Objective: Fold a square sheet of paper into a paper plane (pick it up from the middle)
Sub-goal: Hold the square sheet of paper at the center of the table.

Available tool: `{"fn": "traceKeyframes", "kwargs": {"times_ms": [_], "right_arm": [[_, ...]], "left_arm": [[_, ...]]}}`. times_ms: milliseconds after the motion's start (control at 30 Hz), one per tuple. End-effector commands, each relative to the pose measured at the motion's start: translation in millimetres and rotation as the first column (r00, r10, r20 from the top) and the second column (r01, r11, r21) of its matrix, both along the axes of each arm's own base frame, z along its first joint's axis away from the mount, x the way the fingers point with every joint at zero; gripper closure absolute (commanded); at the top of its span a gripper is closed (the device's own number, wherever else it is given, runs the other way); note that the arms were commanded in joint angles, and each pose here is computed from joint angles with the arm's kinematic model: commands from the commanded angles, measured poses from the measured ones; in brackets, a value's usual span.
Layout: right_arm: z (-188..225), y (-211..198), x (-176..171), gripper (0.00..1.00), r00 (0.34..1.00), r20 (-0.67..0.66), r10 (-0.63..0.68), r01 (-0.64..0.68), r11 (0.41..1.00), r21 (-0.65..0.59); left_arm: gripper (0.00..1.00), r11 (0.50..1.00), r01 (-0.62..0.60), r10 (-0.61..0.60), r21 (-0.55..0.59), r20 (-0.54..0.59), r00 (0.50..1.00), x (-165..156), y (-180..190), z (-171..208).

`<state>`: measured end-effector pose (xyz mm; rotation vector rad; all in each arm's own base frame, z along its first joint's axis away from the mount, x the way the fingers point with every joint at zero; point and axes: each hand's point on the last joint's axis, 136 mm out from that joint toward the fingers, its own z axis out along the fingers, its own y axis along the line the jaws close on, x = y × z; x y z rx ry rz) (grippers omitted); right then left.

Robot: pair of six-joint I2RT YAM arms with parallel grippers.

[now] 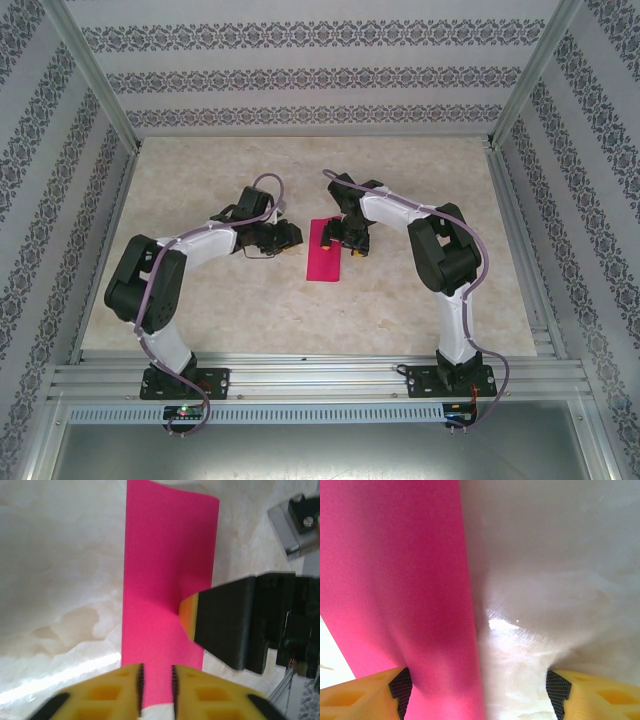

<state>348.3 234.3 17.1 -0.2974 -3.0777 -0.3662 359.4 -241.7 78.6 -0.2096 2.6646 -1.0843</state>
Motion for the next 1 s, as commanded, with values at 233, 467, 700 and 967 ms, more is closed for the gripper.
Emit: {"fn": "traceKeyframes", "kwargs": {"times_ms": [233,467,700,967], "right_arm": [[-46.1,-22.5,-22.7,0.24,0.994,-0.108,-0.021,0.009,0.993,-0.117],[-47.7,-21.5,-22.7,0.24,0.994,-0.111,-0.018,0.005,0.994,-0.113],[-47.8,-22.4,-23.8,0.24,0.993,-0.114,-0.018,0.005,0.994,-0.114],[-39.2,-14.8,-18.6,0.24,0.996,-0.09,-0.008,0.001,0.997,-0.078]], "left_arm": [[1.0,1.0,0.015,-0.016,-0.013,-0.08,0.997,21.8,-33.0,-16.2],[1.0,0.999,0.035,-0.034,0.004,-0.131,0.991,19.2,-42.3,-35.6],[1.0,0.999,0.043,-0.038,0.025,-0.168,0.985,15.5,-44.4,-51.3],[1.0,0.994,0.03,-0.004,0.104,-0.236,0.972,0.8,-30.4,-83.5]]}}
